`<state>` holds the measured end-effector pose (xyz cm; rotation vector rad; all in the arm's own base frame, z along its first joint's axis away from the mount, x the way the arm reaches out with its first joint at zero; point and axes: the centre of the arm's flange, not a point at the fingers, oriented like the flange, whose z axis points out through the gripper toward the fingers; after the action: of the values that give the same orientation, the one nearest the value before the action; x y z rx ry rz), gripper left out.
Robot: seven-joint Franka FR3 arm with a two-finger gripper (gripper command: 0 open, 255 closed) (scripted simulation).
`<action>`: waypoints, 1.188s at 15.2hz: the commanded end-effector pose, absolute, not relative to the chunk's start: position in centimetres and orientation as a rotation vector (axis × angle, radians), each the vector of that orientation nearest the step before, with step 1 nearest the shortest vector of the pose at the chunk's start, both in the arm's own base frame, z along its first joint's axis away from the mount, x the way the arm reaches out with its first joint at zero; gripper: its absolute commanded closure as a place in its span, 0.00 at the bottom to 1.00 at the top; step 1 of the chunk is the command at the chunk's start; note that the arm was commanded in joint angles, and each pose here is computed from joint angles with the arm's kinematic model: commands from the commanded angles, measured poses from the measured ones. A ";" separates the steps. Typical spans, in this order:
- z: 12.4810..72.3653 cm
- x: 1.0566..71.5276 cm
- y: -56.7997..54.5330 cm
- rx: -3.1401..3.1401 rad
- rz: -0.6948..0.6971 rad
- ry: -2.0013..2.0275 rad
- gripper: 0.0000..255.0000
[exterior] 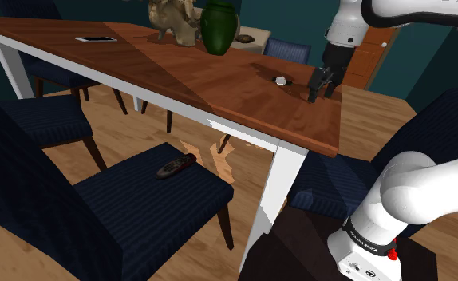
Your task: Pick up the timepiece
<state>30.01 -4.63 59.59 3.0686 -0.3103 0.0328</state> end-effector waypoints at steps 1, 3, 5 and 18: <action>59.6 30.0 -4.6 3.069 0.033 -0.310 0.00; 60.7 32.3 -6.2 3.116 0.023 -0.211 0.00; 61.8 34.6 -7.6 3.160 0.013 -0.109 0.00; 64.3 46.8 -12.5 3.318 -0.038 0.409 0.00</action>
<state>46.71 -12.49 64.78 3.3169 0.4019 -0.0381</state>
